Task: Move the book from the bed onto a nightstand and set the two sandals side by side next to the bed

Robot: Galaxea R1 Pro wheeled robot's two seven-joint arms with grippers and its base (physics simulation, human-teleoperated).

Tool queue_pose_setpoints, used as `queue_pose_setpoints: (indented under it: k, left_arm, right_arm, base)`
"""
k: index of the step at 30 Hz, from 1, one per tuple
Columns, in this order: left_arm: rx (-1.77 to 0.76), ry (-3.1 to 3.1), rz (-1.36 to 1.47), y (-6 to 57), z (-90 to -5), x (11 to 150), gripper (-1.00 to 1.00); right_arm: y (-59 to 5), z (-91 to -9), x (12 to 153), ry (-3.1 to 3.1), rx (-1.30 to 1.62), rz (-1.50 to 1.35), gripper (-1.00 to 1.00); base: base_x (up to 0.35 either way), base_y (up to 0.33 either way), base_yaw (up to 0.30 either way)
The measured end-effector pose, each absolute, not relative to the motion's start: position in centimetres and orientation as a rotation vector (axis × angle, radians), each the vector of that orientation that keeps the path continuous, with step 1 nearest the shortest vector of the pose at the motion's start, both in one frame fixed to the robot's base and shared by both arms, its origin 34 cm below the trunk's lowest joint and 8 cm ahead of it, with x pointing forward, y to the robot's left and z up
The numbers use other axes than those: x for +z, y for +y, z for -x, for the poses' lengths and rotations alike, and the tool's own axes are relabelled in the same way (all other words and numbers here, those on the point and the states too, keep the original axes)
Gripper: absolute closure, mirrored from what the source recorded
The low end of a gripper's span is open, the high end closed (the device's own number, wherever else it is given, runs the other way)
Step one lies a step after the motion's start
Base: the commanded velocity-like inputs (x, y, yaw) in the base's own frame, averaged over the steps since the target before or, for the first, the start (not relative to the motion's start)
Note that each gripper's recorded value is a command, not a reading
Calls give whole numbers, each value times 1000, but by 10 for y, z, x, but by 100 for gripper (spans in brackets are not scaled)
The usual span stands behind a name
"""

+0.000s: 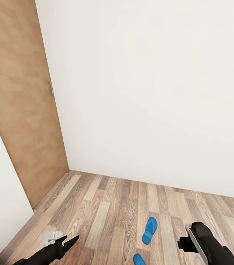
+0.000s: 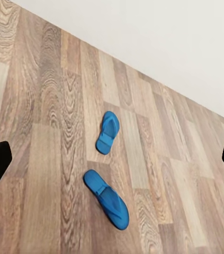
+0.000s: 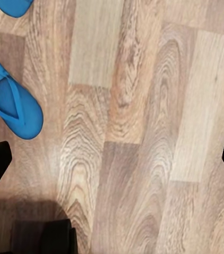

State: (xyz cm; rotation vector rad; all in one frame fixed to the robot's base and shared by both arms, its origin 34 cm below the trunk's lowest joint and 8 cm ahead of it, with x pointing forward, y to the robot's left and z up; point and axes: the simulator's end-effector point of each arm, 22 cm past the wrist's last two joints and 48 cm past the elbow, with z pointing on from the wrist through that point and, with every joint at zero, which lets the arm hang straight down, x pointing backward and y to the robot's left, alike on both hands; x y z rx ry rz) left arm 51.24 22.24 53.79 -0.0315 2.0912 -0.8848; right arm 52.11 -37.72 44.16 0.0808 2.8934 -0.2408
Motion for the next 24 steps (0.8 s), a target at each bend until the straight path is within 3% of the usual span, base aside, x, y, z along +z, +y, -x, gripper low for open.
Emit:
queue_pose_setpoints:
  k: [24]
  left_arm:
    - [-886, 2090, 32, 222, -501, 486, -100]
  right_arm:
    - [-375, -509, 389, 2895, -250, -67, -100]
  base:
    - [0, 0, 0]
